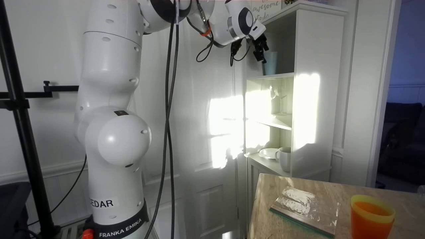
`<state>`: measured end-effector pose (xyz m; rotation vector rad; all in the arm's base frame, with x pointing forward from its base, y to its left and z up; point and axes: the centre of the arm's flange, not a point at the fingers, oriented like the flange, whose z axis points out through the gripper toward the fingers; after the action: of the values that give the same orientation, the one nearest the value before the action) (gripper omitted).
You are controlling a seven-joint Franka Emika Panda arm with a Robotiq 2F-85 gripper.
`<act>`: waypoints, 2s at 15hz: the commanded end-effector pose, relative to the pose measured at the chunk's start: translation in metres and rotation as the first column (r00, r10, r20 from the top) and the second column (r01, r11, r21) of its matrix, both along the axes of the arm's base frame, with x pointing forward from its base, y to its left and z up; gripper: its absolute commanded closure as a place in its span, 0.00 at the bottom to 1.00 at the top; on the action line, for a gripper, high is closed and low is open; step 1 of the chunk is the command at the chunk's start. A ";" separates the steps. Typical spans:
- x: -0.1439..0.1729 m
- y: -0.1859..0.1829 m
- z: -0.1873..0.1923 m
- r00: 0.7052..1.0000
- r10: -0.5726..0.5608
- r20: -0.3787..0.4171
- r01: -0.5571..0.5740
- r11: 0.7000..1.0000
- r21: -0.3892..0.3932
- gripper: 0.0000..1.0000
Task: Put the blue cup on the table
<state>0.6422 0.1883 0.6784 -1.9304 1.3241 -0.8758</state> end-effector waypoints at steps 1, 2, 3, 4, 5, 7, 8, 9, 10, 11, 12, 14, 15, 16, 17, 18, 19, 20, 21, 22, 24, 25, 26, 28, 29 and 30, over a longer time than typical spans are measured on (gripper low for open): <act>-0.001 0.003 0.025 1.000 -0.023 0.017 0.022 0.999 0.048 0.00; 0.001 0.005 0.025 1.000 -0.018 0.026 0.017 0.998 0.059 0.00; 0.003 0.008 0.023 0.999 -0.018 0.031 0.016 0.998 0.067 0.00; 0.006 0.010 0.019 0.999 -0.016 0.040 0.013 0.997 0.073 0.00; 0.009 0.013 0.016 0.999 -0.014 0.047 0.010 0.997 0.078 0.00; 0.014 0.018 0.005 0.998 0.004 0.062 -0.010 0.996 0.091 0.00; 0.017 0.020 0.000 0.997 0.010 0.080 -0.018 0.995 0.098 0.00; 0.020 0.022 -0.004 0.994 0.017 0.104 -0.028 0.994 0.106 0.00; 0.023 0.023 -0.008 0.990 0.018 0.140 -0.034 0.994 0.108 0.00; 0.026 0.024 -0.014 0.987 0.022 0.162 -0.039 0.994 0.105 0.00; 0.029 0.025 -0.018 0.983 0.025 0.183 -0.045 0.993 0.107 0.00; 0.035 0.025 -0.027 0.977 0.022 0.213 -0.048 0.992 0.117 0.00; 0.037 0.024 -0.031 0.975 0.022 0.223 -0.048 0.992 0.116 0.00; 0.040 0.024 -0.035 0.974 0.020 0.226 -0.046 0.992 0.113 0.00; 0.043 0.023 -0.040 0.974 0.019 0.227 -0.044 0.993 0.108 0.00; 0.045 0.022 -0.044 0.974 0.017 0.226 -0.041 0.994 0.102 0.00; 0.046 0.022 -0.048 0.977 0.017 0.212 -0.039 0.995 0.096 0.00; 0.047 0.021 -0.051 0.981 0.016 0.196 -0.033 0.996 0.088 0.00; 0.047 0.022 -0.053 0.985 0.020 0.173 -0.035 0.996 0.082 0.00; 0.045 0.022 -0.055 0.990 0.029 0.141 -0.040 0.997 0.072 0.00; 0.042 0.024 -0.055 0.996 0.030 0.080 -0.034 0.998 0.054 0.00; 0.040 0.025 -0.054 0.998 0.027 0.050 -0.029 0.999 0.044 0.00; 0.039 0.026 -0.055 1.000 0.023 0.020 -0.024 0.999 0.036 0.00; 0.037 0.026 -0.052 1.000 0.002 -0.020 -0.002 1.000 0.021 0.00; 0.036 0.025 -0.050 1.000 -0.010 -0.020 0.010 1.000 0.019 0.01; 0.036 0.023 -0.048 1.000 -0.021 -0.021 0.021 1.000 0.020 0.26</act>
<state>0.6830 0.2111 0.6165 -1.9148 1.3145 -0.8489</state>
